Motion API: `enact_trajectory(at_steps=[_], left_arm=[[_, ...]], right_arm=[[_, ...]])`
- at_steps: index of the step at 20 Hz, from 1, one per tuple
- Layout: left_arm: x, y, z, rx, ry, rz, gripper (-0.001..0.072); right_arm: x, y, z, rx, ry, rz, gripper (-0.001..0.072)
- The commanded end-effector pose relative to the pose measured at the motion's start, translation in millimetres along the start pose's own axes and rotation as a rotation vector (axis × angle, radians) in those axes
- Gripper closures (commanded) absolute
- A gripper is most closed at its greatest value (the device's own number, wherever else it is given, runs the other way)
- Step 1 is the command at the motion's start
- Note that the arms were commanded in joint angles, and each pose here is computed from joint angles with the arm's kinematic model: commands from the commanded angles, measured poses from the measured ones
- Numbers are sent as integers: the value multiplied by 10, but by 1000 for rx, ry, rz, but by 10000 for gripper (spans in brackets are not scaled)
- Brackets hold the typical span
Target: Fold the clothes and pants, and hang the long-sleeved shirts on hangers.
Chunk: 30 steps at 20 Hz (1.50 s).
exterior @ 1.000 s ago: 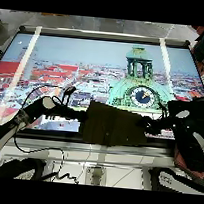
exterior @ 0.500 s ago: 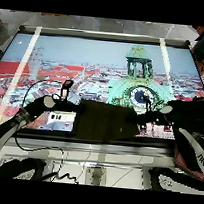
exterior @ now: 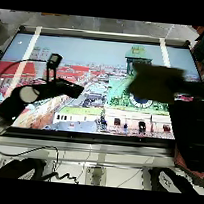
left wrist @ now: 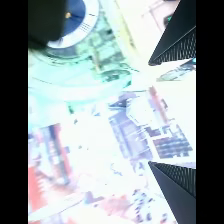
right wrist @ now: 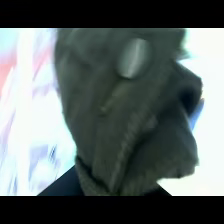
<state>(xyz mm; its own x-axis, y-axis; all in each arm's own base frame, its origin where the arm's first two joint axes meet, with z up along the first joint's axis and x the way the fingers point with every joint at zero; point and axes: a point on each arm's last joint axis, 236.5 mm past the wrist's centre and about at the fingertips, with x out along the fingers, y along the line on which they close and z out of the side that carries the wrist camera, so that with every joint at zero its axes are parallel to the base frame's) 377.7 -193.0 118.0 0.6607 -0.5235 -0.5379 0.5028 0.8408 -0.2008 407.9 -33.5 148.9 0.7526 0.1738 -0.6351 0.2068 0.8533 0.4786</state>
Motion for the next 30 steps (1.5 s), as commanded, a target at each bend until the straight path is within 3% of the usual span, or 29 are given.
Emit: enact_trajectory(at_steps=[1, 5, 8, 10, 11, 14, 17, 18, 19, 20, 25, 30], left_arm=[[-414, -105, 375, 55, -130, 12, 18], [-568, -161, 472, 64, -172, 10, 18], [-547, -152, 455, 62, -165, 10, 18], [-548, -152, 456, 62, -166, 10, 18], [-548, -152, 456, 62, -166, 10, 18], [-548, -153, 456, 62, -166, 10, 18], [-548, -153, 456, 62, -166, 10, 18], [-548, -153, 456, 62, -166, 10, 18], [-548, -153, 457, 62, -166, 10, 18], [-548, -152, 456, 62, -166, 10, 18], [-547, -152, 454, 62, -165, 10, 18], [-546, -152, 453, 62, -165, 10, 18]], right_arm=[[-1140, -1050, 332, 310, -225, -374, 678], [-2153, -2097, -626, 659, -91, -853, 679], [-2625, -2407, -1231, 881, -3, -1036, 656], [-2705, -2494, -1371, 965, -7, -1053, 303], [-2709, -2500, -1372, 972, -13, -1050, 190], [-2551, -2482, -1176, 929, -63, -960, 185], [-2316, -2425, -902, 767, -68, -861, 218], [-2145, -2326, -802, 692, -46, -796, 374], [-1927, -2162, -703, 609, -16, -711, 582], [-1697, -1954, -607, 518, 13, -621, 678], [-905, -854, -265, -2, 31, -361, 679], [-516, -114, -361, -431, 54, -299, 679]])
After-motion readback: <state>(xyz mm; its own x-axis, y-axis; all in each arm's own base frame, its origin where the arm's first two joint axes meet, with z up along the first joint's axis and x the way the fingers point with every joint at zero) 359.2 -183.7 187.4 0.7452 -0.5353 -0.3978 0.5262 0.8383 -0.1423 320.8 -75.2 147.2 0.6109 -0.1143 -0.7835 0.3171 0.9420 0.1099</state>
